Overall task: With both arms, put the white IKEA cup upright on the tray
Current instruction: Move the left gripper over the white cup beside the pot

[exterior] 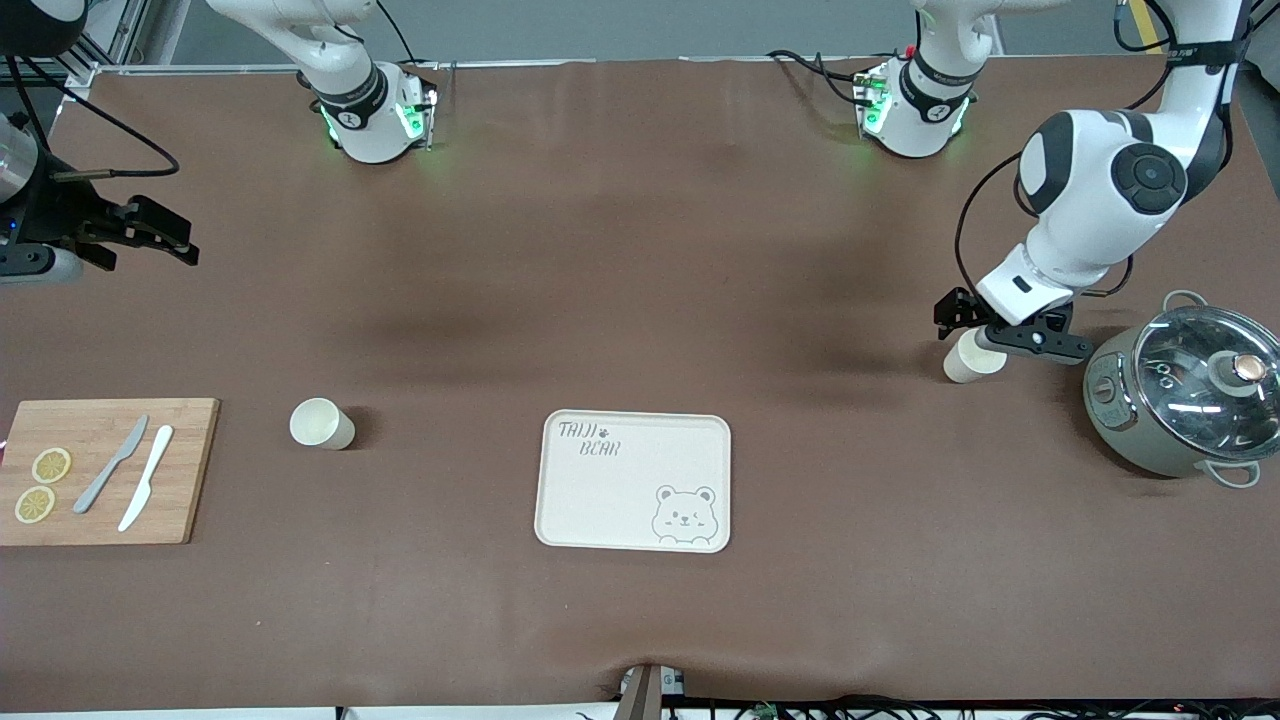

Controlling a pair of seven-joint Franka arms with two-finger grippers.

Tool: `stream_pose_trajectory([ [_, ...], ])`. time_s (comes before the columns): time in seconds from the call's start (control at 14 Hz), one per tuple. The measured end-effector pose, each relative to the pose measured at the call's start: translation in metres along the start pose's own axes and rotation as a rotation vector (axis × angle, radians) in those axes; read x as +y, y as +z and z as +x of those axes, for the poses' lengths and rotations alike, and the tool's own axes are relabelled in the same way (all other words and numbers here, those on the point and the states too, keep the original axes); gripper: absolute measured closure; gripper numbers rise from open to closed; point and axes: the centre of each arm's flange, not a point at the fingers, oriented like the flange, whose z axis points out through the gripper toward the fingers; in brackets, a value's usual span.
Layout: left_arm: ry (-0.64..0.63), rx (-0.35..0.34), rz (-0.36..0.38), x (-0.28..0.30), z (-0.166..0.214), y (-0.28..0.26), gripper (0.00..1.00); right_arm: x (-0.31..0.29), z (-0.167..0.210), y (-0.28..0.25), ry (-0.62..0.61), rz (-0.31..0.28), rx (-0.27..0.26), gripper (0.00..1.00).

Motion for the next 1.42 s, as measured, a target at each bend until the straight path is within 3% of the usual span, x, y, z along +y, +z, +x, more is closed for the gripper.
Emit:
stream_pose_trajectory([
  [1.42, -0.028, -0.014, -0.009, -0.011, -0.047, 0.099, 0.0, -0.001, 0.003, 0.005, -0.002, 0.001, -0.009, 0.0],
])
